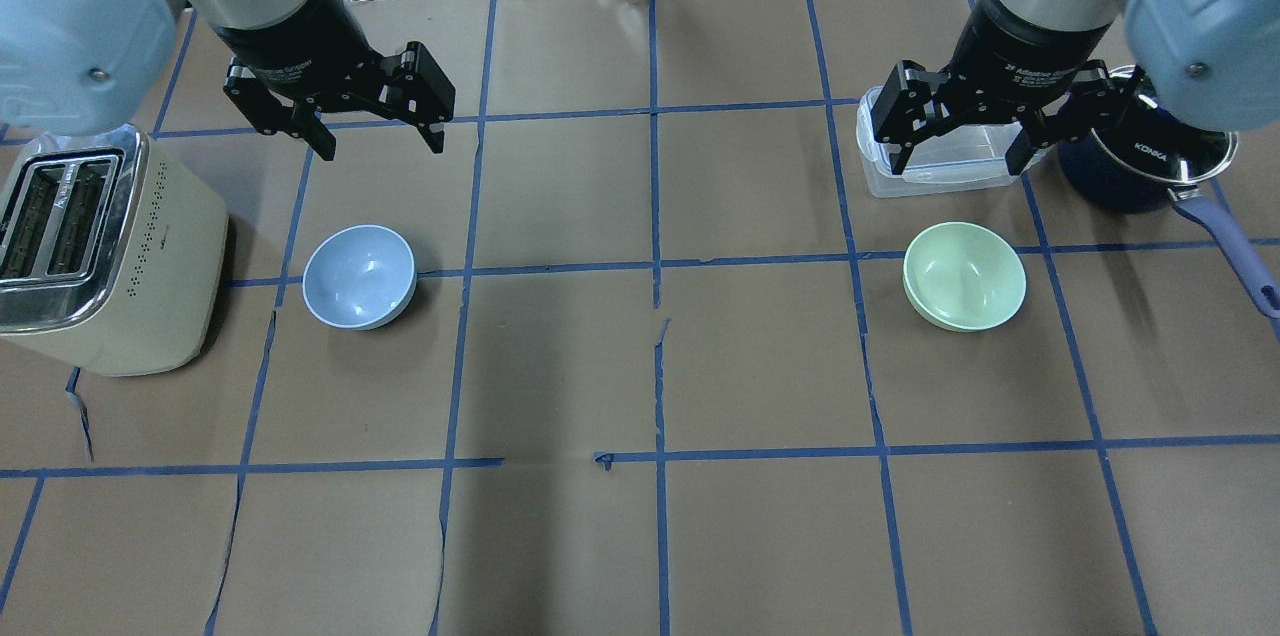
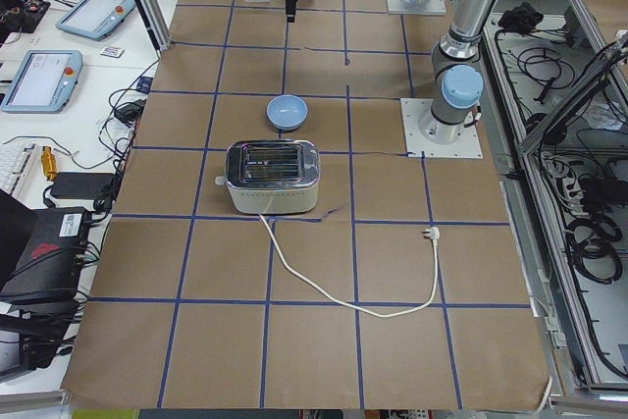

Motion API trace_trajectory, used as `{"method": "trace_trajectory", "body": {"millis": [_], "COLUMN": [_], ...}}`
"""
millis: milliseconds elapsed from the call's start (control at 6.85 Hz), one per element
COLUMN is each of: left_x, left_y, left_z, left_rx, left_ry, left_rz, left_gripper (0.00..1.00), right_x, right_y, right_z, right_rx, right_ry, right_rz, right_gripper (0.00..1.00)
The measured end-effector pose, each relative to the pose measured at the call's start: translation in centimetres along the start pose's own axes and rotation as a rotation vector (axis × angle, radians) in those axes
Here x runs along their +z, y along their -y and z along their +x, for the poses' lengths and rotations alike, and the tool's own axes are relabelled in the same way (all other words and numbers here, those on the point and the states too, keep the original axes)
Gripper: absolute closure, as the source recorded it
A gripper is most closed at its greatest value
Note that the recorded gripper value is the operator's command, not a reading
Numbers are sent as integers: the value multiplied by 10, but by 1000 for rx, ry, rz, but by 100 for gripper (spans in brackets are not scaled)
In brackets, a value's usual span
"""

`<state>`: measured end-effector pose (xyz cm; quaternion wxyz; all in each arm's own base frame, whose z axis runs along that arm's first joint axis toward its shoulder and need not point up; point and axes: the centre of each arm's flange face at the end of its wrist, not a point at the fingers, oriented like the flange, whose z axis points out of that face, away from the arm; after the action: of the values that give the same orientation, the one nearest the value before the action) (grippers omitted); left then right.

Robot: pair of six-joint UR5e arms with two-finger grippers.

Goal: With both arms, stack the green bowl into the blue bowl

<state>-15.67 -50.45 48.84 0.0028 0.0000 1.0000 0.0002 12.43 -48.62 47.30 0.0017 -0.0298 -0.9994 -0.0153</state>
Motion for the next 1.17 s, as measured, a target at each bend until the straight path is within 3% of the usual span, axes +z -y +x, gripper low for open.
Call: {"method": "trace_trajectory", "body": {"millis": [1169], "left_x": [17], "left_y": [11], "left_z": [-7], "left_rx": [54], "left_ry": [17], "left_rz": [-34], "left_gripper": [0], "right_x": [1], "right_y": [0], "right_z": [0], "right_rx": [0], "right_ry": [0], "right_rz": [-2], "right_gripper": [0]}}
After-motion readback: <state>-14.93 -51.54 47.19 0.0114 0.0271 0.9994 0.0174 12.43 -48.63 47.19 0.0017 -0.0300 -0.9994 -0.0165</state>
